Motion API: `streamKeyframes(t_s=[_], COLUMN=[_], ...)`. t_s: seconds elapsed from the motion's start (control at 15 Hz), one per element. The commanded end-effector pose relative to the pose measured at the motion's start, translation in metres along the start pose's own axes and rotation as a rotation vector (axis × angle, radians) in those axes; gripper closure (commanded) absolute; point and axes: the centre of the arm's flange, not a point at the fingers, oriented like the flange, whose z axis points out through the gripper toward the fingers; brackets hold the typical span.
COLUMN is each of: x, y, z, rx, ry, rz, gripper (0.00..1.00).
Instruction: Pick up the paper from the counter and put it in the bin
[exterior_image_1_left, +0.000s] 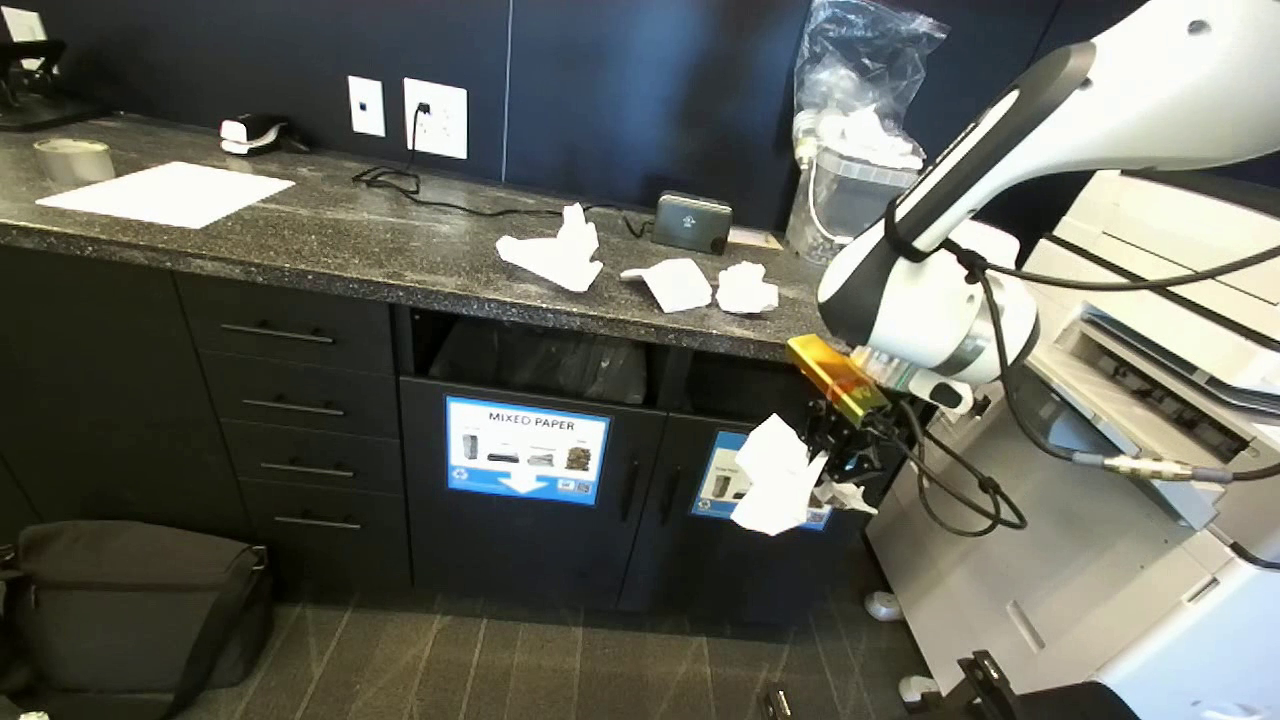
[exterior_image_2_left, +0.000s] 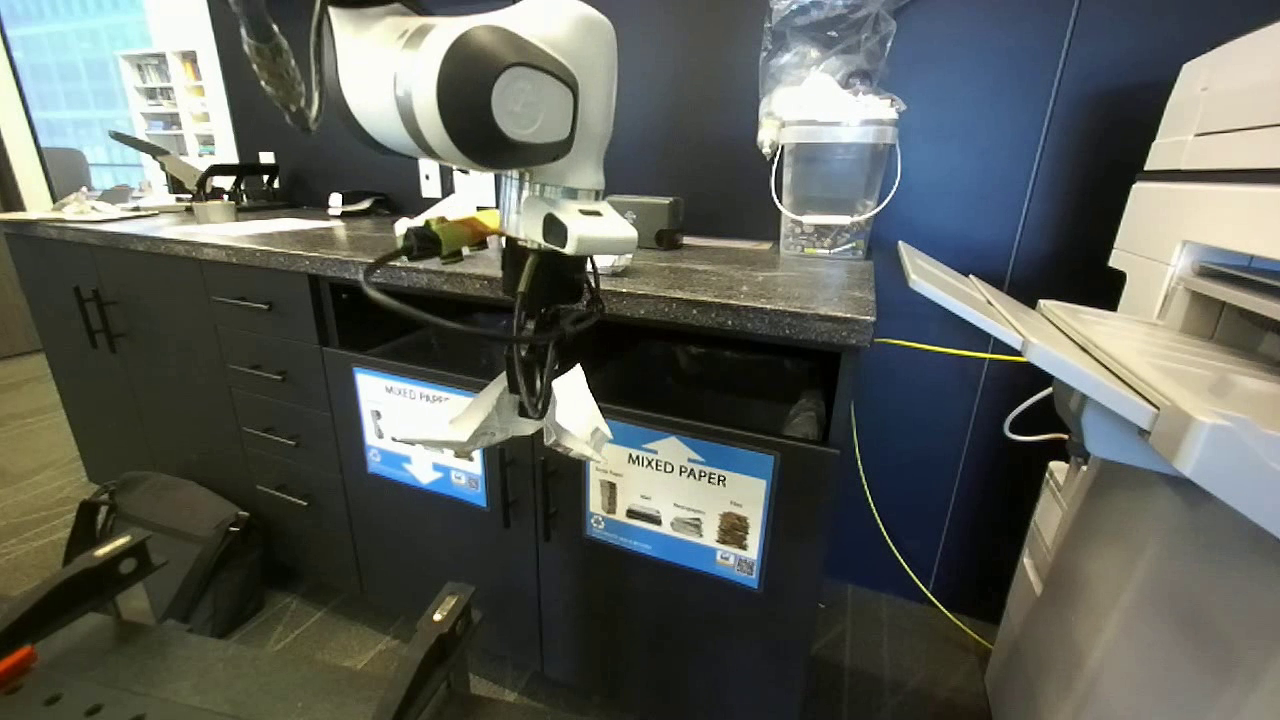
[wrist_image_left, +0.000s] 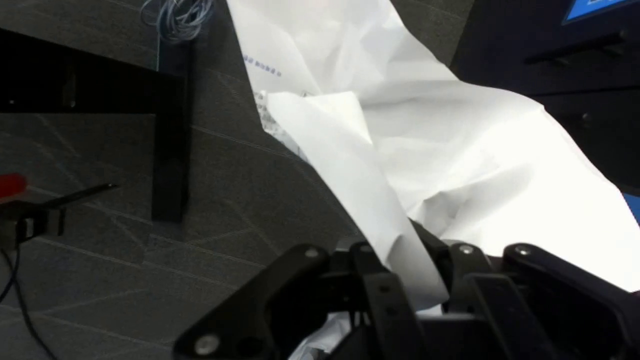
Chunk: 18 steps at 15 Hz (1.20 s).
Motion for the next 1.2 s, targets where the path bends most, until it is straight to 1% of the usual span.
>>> streamKeyframes(t_s=[0.0, 0.33, 0.73, 0.93, 1.13], x=[-0.004, 0.004, 0.002, -0.003, -0.008], y=[-0.002, -0.014, -0.014, -0.010, -0.005], z=[0.033, 0.057, 0.091, 0.109, 0.120], rx=[0.114, 0.312, 0.497, 0.614, 0.726], ry=[0.075, 0.250, 0.434, 0.508, 0.577], rz=[0.036, 0.073, 0.102, 0.065, -0.025], gripper=[0.91, 0.91, 0.91, 0.91, 0.91])
